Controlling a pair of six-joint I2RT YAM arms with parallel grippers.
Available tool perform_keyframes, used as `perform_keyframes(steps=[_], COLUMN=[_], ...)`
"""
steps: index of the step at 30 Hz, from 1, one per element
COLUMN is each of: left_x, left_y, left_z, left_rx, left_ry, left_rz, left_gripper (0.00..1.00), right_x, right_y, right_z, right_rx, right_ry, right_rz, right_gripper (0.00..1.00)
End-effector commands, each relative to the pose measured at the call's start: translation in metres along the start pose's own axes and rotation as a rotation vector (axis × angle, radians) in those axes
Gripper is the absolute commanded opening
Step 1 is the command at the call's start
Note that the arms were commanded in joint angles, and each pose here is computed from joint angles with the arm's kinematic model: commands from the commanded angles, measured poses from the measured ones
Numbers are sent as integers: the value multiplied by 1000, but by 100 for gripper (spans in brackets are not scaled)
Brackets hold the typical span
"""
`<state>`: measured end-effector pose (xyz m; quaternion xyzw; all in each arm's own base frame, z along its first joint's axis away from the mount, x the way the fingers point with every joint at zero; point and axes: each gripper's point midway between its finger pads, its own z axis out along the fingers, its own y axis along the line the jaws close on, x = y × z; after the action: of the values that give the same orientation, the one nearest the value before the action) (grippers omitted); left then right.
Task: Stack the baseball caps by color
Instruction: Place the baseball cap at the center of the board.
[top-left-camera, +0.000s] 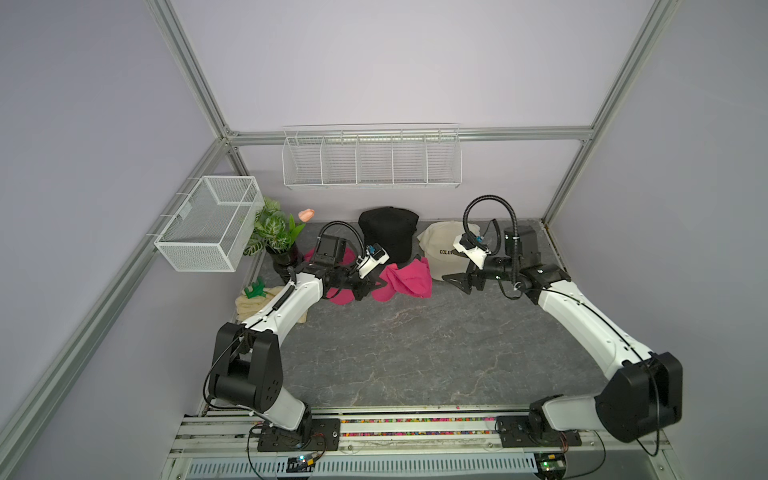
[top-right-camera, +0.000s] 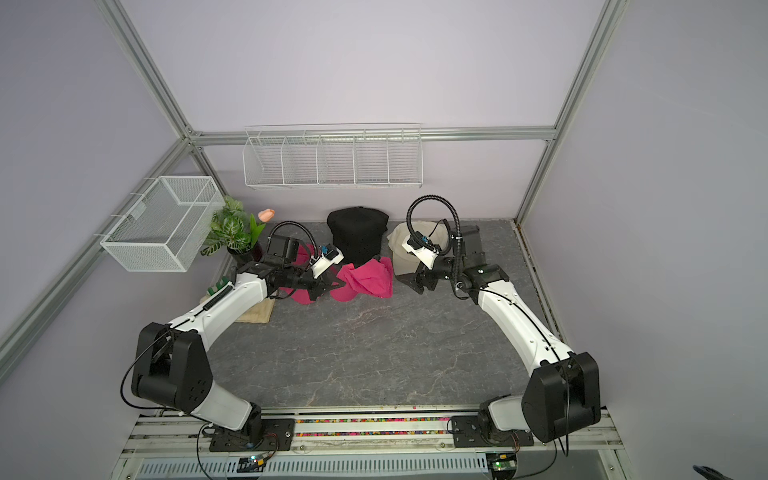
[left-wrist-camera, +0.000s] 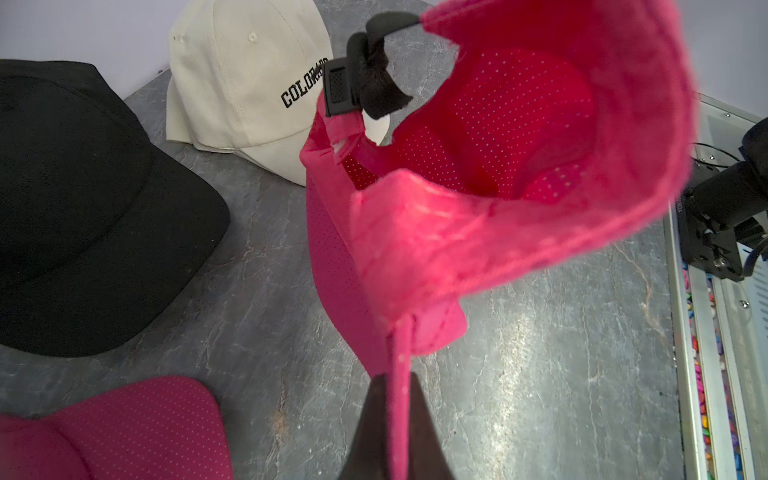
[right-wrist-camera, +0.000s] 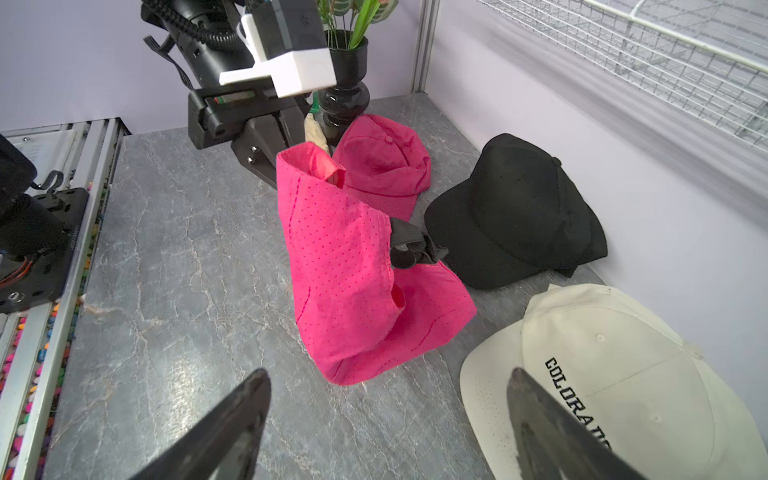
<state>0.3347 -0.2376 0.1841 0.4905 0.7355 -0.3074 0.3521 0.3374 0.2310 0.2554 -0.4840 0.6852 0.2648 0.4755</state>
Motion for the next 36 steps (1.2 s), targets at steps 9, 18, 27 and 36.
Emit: perform_keyframes(steps=[9,18,27,36], left_x=[-20,-20,-18,1], left_y=[6,7,6,39], left_z=[5,8,6,5], left_rx=[68,91,73,-87], left_ry=[-11,4,6,75], left_rz=[-83,-125,-112,-117], left_gripper=[0,0,0,0], right_x=[55,74,52,20], right_y=[8,2,-8,35], right_z=[31,69,94,52], right_rx=[246,418,372,-9], right_ry=[-67,-161,-261,-151], right_rz=[255,275,211,86], right_gripper=[89,91,56,6])
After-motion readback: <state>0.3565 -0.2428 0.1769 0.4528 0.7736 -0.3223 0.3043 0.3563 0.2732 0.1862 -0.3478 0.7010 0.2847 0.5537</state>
